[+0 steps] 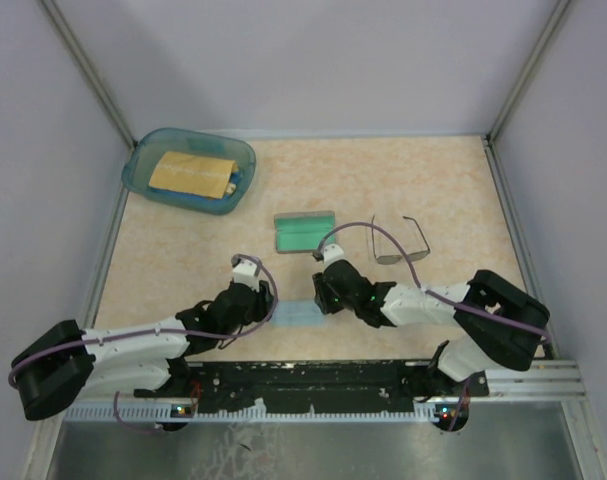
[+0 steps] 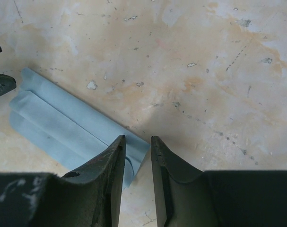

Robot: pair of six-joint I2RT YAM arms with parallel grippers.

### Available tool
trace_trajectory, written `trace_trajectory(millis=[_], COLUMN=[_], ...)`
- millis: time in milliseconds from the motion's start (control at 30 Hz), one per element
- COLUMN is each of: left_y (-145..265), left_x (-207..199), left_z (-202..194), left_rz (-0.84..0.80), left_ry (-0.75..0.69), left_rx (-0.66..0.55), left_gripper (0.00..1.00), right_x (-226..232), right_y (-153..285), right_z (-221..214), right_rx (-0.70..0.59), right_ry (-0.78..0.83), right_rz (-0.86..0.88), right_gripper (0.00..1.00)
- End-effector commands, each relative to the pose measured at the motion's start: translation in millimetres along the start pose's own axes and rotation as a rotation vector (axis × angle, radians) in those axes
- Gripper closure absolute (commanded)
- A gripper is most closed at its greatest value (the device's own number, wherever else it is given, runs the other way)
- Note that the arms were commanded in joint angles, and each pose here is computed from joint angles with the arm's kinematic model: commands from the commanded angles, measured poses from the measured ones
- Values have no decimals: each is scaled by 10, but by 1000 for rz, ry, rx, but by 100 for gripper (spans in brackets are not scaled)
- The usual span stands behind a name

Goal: Organize the sunglasses
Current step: Pick up the glasses cleaning cloth from the center of the board.

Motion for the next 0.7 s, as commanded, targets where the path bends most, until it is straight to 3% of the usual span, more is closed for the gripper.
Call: trace_trajectory(millis=[0,667], left_y=[14,-7], left_x=[53,17], left_z=[-29,-49], left_rz=[19,-1], left_ry=[6,3], left_rx=[2,16], left_gripper=[51,51], right_x=[71,23], right_y=[-23,-13], right_z=[144,49], right_rx=[-53,-37], right_ry=[-10,-16], right_rz=[35,29], right_gripper=[72,93])
Point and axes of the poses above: each gripper's point midway between its finger pads, its own y axis back along the fingers, its own x axis along the line the jaws close on, z = x × y, the point moved 4 cm from there along y, back along the fingers, and after that the axes turned 5 degrees about -y, right-handed, at the moved point
